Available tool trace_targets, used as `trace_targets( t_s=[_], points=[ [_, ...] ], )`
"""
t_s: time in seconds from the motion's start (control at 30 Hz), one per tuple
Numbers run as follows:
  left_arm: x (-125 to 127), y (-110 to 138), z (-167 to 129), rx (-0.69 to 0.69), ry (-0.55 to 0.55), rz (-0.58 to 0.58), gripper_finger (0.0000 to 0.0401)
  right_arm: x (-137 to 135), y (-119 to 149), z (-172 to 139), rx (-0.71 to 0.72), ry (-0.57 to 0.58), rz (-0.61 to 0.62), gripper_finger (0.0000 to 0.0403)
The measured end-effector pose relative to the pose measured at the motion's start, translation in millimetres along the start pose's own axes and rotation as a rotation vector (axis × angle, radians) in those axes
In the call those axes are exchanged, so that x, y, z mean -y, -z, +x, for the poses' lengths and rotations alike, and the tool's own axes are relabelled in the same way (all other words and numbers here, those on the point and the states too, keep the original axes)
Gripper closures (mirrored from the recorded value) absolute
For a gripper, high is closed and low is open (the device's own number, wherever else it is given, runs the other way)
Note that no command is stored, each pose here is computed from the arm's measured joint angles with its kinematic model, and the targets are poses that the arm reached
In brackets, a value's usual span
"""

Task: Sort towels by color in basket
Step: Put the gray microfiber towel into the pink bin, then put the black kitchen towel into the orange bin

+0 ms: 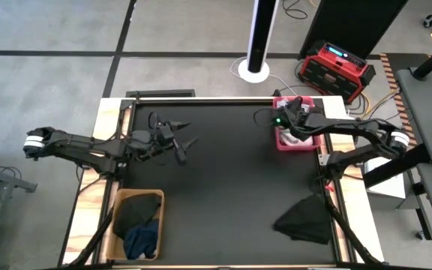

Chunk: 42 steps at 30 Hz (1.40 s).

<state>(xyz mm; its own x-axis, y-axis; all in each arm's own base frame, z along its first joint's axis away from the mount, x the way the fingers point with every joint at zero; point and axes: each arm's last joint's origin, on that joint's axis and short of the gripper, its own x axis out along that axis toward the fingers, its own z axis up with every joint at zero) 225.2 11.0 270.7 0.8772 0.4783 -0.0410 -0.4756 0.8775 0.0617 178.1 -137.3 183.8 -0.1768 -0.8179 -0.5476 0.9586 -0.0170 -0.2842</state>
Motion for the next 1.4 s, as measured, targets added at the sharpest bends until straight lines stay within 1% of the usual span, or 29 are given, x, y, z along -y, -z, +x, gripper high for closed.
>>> trace_targets(
  t_s=[0.17,0.27,0.4,0.53,0.67,0.77,0.93,1.0,1.03,1.1,1.23,1.4],
  points=[
    [0.0,0.0,0.0,0.0,0.0,0.0,0.0118,-5.1,18.4,15.3,-0.057,0.018,-0.05,0.0394],
    [0.0,0.1,0.0,-0.001,0.0,0.0,0.0118,-9.5,28.5,22.2,-0.079,0.024,-0.038,0.0394],
    [0.0,0.1,0.0,-0.001,0.0,0.0,0.0118,-12.1,32.2,25.0,-0.075,0.039,-0.033,0.0394],
    [0.0,0.1,0.0,-0.001,0.0,-0.001,0.0118,-8.6,26.5,18.8,-0.057,0.034,-0.049,0.0394],
    [0.0,0.0,0.0,0.0,0.0,-0.012,0.0118,-4.6,11.6,5.5,-0.015,-0.007,-0.027,0.0394],
    [0.4,0.0,0.0,0.001,0.012,-0.029,0.0118,0.8,4.2,-5.7,-0.006,-0.022,-0.04,0.0394],
    [4.3,-0.2,-0.8,0.001,0.115,-0.06,0.0118,9.3,-10.1,-35.4,0.048,-0.083,-0.047,0.0394],
    [6.9,-0.3,-1.6,0.001,0.169,-0.074,0.0118,11.5,-14.0,-49.1,0.071,-0.135,-0.062,0.0394],
    [8.4,-0.4,-2.1,0.0,0.195,-0.08,0.0118,11.7,-15.7,-56.7,0.079,-0.18,-0.08,0.0394],
    [12.3,0.3,-3.2,-0.004,0.234,-0.093,0.0118,10.9,-17.4,-71.7,0.079,-0.297,-0.102,0.0394],
    [21.9,4.0,-3.6,-0.023,0.274,-0.118,0.0118,7.1,-14.8,-103.8,0.075,-0.539,-0.179,0.0394],
    [38.4,10.6,-1.1,-0.026,0.324,-0.14,0.0118,-1.7,-0.3,-143.5,0.062,-0.802,-0.327,0.0394]
  ],
)
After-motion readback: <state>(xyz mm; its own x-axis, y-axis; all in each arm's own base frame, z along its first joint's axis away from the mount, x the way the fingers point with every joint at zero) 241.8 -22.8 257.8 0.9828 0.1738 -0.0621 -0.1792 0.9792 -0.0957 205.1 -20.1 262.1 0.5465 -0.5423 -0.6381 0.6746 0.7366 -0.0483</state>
